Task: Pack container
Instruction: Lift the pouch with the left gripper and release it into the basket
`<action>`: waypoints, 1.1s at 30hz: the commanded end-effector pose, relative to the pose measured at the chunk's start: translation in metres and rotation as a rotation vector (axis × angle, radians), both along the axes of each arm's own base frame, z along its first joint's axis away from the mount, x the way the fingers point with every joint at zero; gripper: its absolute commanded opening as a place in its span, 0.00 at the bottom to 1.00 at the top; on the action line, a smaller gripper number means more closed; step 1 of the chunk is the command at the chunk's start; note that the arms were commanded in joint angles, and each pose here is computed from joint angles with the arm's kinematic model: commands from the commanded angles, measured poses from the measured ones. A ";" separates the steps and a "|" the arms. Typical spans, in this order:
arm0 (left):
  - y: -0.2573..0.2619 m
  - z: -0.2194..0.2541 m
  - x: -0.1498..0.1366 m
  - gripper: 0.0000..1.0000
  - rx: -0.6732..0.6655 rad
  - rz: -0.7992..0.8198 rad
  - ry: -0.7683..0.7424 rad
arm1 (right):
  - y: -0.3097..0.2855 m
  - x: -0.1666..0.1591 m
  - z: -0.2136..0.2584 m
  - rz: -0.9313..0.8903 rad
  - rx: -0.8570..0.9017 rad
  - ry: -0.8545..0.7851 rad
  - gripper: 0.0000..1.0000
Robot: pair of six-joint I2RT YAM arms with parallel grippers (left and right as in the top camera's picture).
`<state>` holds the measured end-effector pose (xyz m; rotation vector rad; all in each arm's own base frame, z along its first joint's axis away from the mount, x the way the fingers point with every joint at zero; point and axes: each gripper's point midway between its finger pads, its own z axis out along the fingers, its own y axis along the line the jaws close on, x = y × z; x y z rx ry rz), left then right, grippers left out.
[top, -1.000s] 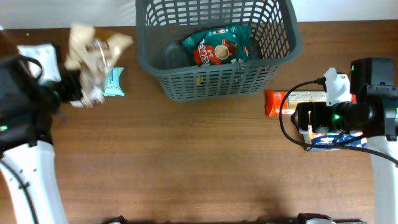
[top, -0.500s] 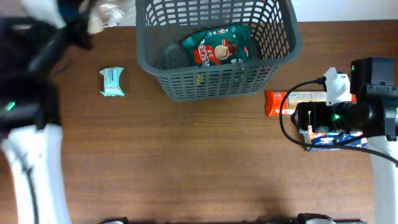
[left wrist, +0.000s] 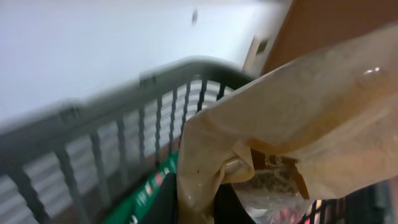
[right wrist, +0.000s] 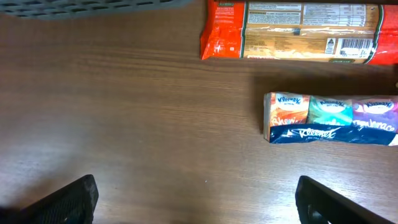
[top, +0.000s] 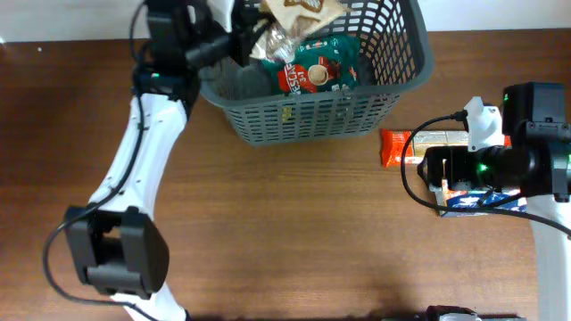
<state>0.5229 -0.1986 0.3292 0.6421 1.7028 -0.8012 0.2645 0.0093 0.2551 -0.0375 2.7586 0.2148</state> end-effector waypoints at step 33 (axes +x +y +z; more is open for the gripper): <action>-0.012 -0.024 0.013 0.80 0.365 0.330 0.050 | 0.005 -0.011 0.001 0.004 0.022 0.041 0.99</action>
